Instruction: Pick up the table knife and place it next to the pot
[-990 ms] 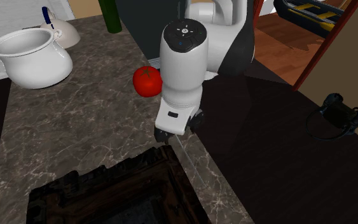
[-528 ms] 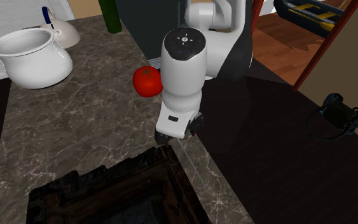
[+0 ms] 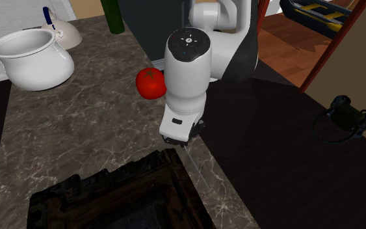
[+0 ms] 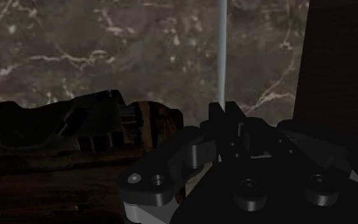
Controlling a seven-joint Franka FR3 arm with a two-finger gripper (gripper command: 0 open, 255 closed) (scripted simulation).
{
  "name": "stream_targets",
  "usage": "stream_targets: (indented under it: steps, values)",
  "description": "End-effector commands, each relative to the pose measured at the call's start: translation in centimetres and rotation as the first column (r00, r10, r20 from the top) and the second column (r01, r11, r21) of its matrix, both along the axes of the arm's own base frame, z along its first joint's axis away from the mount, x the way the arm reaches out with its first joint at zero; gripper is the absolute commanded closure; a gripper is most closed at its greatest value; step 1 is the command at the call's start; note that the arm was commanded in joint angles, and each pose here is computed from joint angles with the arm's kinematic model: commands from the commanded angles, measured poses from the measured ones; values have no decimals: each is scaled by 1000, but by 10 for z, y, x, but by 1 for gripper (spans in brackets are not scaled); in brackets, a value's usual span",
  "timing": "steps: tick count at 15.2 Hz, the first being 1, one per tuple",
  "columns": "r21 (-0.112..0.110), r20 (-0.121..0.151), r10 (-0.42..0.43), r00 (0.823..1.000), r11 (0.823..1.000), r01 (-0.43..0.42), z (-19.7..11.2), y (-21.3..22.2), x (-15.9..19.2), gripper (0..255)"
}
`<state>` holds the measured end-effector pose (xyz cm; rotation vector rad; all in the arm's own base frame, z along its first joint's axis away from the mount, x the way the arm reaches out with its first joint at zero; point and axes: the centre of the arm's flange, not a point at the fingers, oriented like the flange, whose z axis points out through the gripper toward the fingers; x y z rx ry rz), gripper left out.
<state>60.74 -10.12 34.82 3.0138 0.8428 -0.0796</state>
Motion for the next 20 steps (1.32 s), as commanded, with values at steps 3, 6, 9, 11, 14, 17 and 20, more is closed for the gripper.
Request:
stream_targets:
  steps: [3,6,9,11,14,17,20]
  values:
    - [0,0,0,1000,1000,0,0,0,0,255]
    - [0,0,0,1000,1000,0,10,0,0,255]
    - [0,0,0,1000,1000,0,26,0,0,255]
    - [0,0,0,1000,1000,0,37,0,0,255]
    - [0,0,0,1000,1000,0,53,0,0,255]
    - [0,0,0,1000,1000,0,69,0,0,255]
    - [0,0,0,1000,1000,0,84,0,0,255]
